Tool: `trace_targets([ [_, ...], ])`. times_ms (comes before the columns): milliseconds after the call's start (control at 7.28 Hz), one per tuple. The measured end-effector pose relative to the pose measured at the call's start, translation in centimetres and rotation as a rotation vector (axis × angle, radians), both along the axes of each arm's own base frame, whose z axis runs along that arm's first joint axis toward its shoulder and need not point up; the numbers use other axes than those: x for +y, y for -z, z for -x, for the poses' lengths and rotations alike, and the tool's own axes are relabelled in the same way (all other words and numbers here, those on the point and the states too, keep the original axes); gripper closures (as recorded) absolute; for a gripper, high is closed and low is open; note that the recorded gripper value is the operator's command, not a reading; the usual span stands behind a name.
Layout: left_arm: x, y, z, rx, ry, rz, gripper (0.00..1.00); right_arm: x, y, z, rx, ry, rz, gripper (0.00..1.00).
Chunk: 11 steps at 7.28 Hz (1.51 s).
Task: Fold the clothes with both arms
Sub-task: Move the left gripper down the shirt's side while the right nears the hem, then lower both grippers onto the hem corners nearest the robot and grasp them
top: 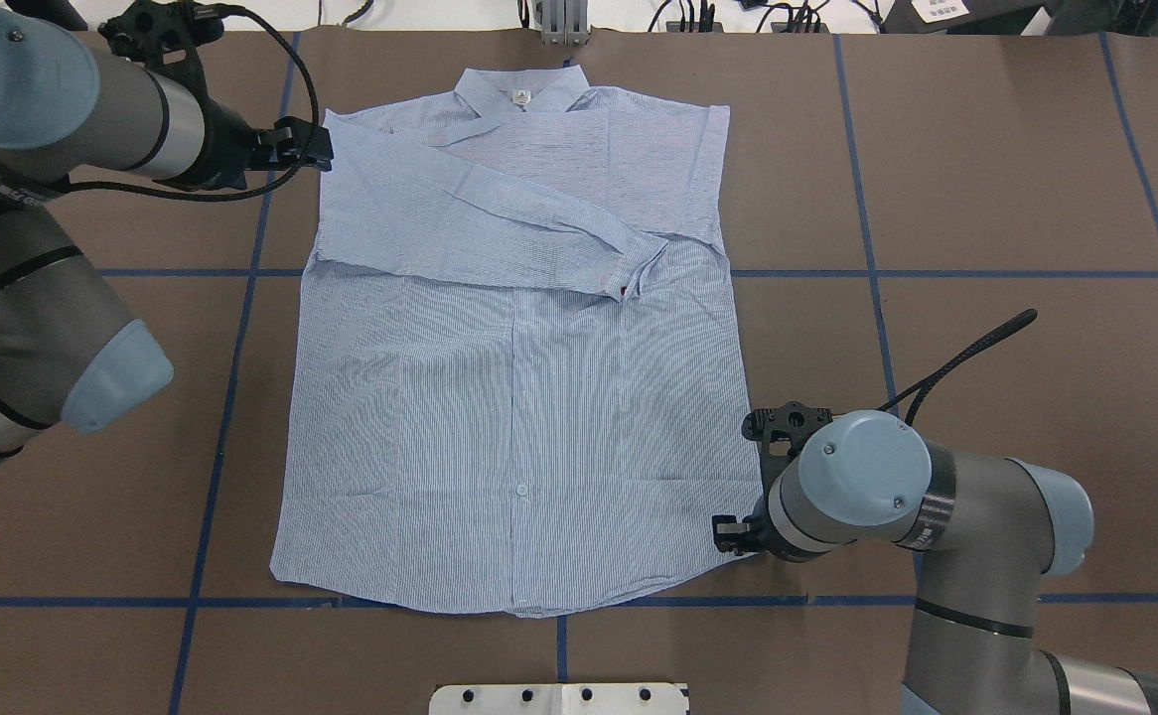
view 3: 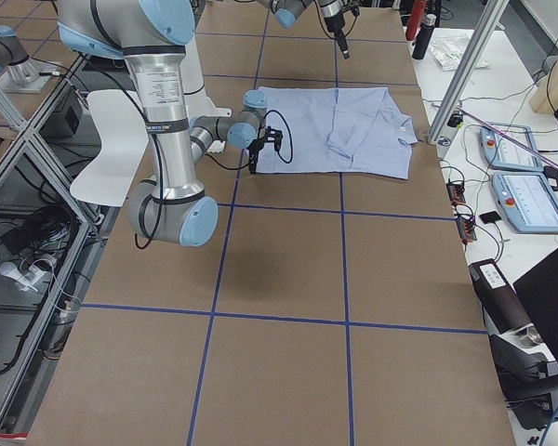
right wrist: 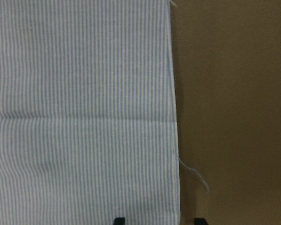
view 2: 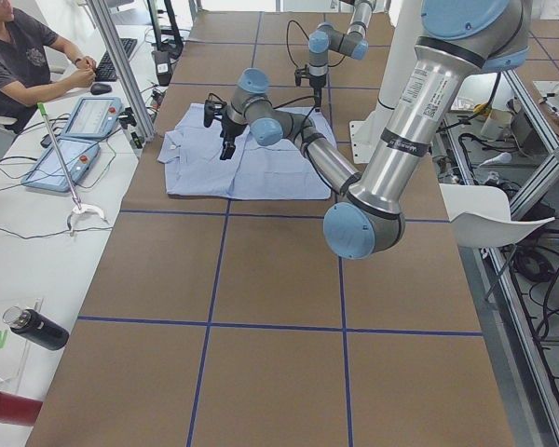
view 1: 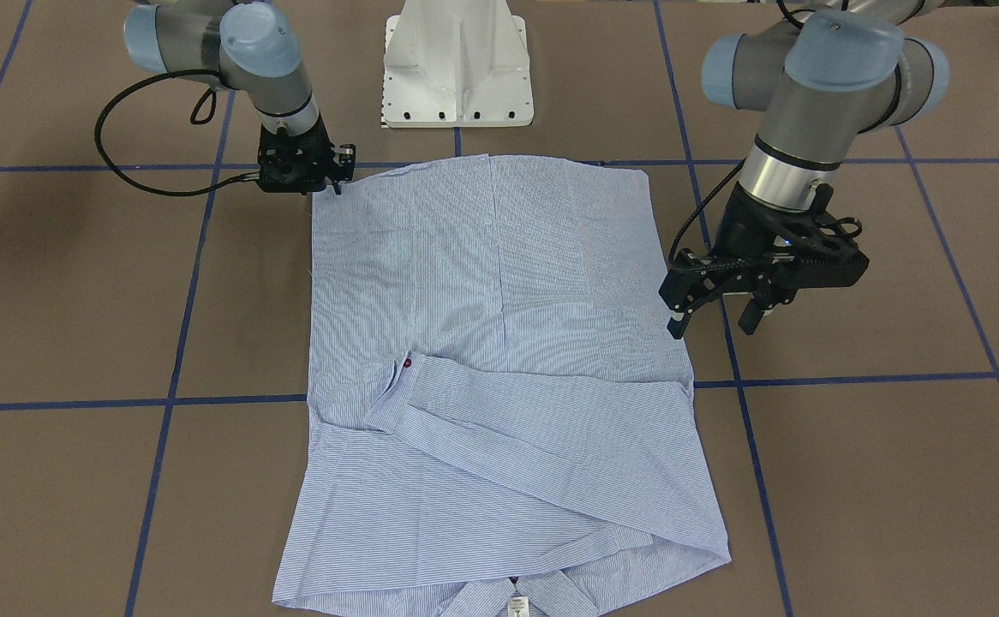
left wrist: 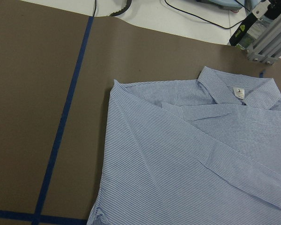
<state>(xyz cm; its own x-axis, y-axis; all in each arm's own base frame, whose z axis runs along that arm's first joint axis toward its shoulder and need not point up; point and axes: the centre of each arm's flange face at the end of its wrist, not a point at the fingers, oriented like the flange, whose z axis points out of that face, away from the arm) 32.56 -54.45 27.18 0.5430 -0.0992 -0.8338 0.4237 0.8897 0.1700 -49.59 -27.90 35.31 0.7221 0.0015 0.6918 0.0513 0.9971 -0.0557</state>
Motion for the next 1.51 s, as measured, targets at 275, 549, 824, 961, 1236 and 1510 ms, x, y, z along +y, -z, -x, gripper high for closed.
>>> trace_targets([
  [275,0.0,0.0,0.0,-0.001,0.002,0.001,0.02,0.0,-0.2,0.1,0.003,0.006,0.007,1.00],
  [549,0.0,0.0,0.0,-0.001,0.002,0.000,0.02,-0.1,-0.2,0.0,0.003,0.008,0.004,1.00],
  [824,0.2,-0.3,-0.4,-0.003,-0.004,0.004,0.02,-0.1,0.6,-0.9,-0.016,-0.002,-0.006,1.00],
  [961,0.6,-0.8,-1.0,-0.006,-0.017,0.015,0.02,0.1,1.3,-1.9,-0.035,-0.004,-0.010,1.00],
  [1236,4.0,-3.5,-2.7,0.013,-0.077,0.090,0.02,0.1,2.3,-4.5,-0.064,-0.020,-0.019,1.00],
  [1510,11.1,-5.6,-4.9,0.047,-0.145,0.190,0.02,0.4,2.5,-6.6,-0.073,-0.030,-0.023,1.00],
])
